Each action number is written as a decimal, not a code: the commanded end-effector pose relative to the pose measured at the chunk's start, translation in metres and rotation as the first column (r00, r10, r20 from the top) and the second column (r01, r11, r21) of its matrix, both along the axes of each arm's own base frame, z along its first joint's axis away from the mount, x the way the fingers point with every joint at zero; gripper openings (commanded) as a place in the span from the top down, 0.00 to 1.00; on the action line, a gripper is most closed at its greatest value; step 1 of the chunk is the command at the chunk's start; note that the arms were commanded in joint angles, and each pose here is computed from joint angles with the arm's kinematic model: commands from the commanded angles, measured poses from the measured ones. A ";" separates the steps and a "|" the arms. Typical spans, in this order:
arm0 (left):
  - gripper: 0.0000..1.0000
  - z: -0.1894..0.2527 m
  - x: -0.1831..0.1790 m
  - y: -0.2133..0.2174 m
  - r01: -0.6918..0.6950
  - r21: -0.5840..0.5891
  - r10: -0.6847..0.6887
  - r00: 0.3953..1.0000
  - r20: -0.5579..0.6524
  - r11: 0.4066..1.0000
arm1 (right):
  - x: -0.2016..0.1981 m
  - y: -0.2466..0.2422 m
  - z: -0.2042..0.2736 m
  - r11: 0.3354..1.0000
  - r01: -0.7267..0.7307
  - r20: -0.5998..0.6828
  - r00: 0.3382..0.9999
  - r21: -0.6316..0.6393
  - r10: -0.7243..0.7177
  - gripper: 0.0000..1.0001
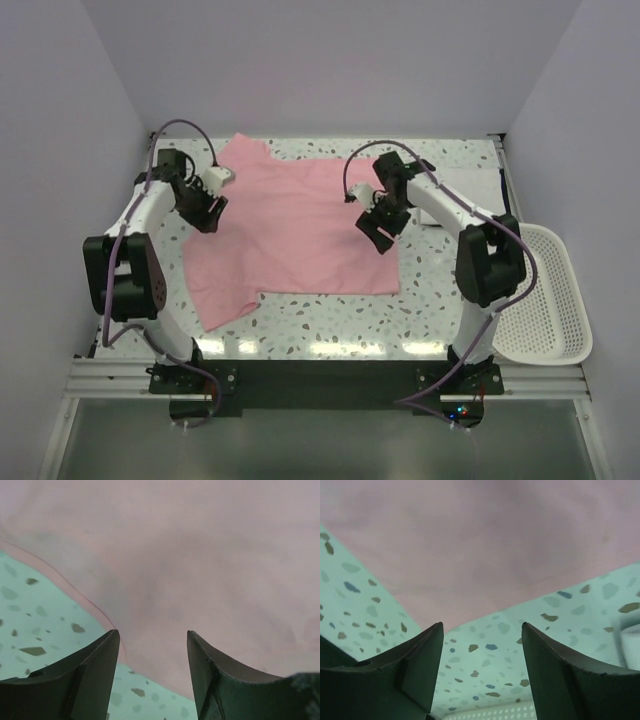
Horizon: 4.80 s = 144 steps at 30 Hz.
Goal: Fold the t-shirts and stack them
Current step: Fold the tshirt
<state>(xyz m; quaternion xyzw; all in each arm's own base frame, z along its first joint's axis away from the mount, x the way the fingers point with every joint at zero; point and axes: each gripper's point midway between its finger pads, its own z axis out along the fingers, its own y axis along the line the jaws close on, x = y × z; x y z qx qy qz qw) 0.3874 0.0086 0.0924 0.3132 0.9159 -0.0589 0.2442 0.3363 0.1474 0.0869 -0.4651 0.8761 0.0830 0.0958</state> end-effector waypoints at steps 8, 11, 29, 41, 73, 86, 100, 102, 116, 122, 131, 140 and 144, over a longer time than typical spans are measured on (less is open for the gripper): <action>0.41 0.010 -0.136 -0.023 0.332 -0.105 -0.342 0.935 -0.090 0.937 | -0.103 -0.004 -0.011 0.959 -0.280 -0.034 0.960 -0.050 0.278 0.46; 0.41 0.008 -0.149 -0.022 0.330 -0.111 -0.341 0.935 -0.097 0.937 | -0.103 -0.007 -0.021 0.955 -0.286 -0.009 0.958 -0.073 0.286 0.49; 0.42 -0.019 -0.185 0.001 0.395 -0.025 -0.394 0.910 -0.129 0.919 | -0.102 -0.016 -0.087 0.949 -0.276 -0.003 0.960 -0.151 0.279 0.61; 0.42 -0.051 -0.232 0.006 0.573 0.056 -0.556 0.811 -0.181 0.818 | -0.101 -0.016 -0.092 0.950 -0.271 -0.011 0.962 -0.156 0.273 0.78; 1.00 -0.009 -0.196 0.004 0.628 0.121 -0.622 0.778 -0.092 0.768 | -0.095 -0.009 -0.042 0.954 -0.264 -0.003 0.964 -0.142 0.267 1.00; 1.00 0.042 -0.184 0.002 0.580 0.147 -0.586 0.810 -0.003 0.801 | -0.134 -0.021 -0.003 0.939 -0.336 -0.063 0.941 -0.076 0.332 1.00; 1.00 0.064 -0.035 0.004 0.553 0.175 -0.567 0.823 0.038 0.815 | -0.061 -0.026 0.000 0.952 -0.302 -0.101 0.949 -0.037 0.297 1.00; 1.00 0.066 -0.021 0.003 0.560 0.190 -0.576 0.816 0.042 0.807 | -0.051 -0.028 -0.003 0.953 -0.300 -0.110 0.950 -0.039 0.294 1.00; 1.00 0.017 0.024 0.014 0.566 0.202 -0.572 0.820 -0.033 0.800 | -0.004 -0.029 -0.024 0.945 -0.320 -0.134 0.942 -0.072 0.309 1.00; 1.00 0.003 0.032 0.013 0.558 0.199 -0.564 0.825 -0.031 0.806 | -0.001 -0.033 -0.033 0.943 -0.321 -0.155 0.940 -0.092 0.305 1.00; 1.00 -0.013 0.045 0.011 0.557 0.195 -0.561 0.827 -0.037 0.807 | 0.010 -0.034 -0.036 0.949 -0.298 -0.149 0.948 -0.107 0.281 1.00; 0.90 -0.016 0.070 0.012 0.486 0.194 -0.496 0.868 0.003 0.852 | 0.025 -0.035 -0.039 0.959 -0.238 -0.123 0.968 -0.151 0.220 0.98; 0.67 -0.007 0.063 0.021 0.409 0.132 -0.415 0.910 0.018 0.903 | 0.031 -0.038 -0.025 0.979 -0.134 -0.084 0.989 -0.152 0.122 0.55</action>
